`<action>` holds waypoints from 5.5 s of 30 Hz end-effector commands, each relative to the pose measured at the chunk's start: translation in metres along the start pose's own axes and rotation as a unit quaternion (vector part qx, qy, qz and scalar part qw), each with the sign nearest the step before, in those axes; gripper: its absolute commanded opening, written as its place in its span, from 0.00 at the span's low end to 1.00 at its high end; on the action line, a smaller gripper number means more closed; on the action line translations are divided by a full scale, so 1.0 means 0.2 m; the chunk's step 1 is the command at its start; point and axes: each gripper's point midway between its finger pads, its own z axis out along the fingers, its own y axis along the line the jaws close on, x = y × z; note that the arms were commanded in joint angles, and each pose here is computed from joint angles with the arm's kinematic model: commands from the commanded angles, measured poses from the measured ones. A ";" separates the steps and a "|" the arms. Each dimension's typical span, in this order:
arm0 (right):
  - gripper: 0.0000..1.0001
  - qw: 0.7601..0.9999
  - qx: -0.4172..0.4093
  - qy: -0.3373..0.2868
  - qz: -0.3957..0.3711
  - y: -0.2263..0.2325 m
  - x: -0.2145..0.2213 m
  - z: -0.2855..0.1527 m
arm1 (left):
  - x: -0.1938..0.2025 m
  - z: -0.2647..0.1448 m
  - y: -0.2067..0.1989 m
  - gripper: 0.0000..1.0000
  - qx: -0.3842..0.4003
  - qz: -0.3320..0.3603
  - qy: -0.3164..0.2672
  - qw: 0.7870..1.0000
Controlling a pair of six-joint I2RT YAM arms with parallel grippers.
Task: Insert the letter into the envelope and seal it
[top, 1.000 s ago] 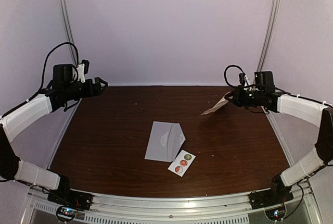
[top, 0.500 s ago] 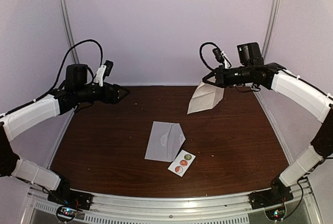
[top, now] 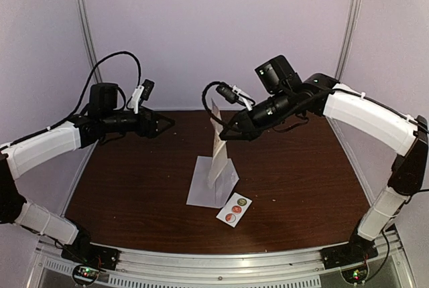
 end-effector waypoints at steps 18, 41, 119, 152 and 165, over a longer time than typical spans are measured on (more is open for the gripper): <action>0.00 0.984 -0.124 -0.016 -0.126 0.41 0.04 -0.31 | -0.11 0.06 -0.14 0.97 0.097 0.024 -0.026 0.995; 0.00 0.974 -0.158 -0.002 -0.163 0.51 0.11 -0.41 | -0.16 0.22 -0.27 0.98 0.218 0.043 -0.007 0.975; 0.91 0.986 -0.020 -0.162 -0.040 -0.02 0.11 -0.22 | -0.08 0.10 -0.60 0.00 0.336 0.044 0.002 0.941; 0.87 0.966 0.023 -0.212 -0.144 0.00 -0.13 -0.05 | -0.06 0.07 -0.65 0.00 0.366 0.042 0.009 0.930; 0.60 0.964 -0.043 -0.227 -0.135 0.10 -0.18 -0.03 | -0.04 0.09 -0.67 0.00 0.371 0.040 0.015 0.928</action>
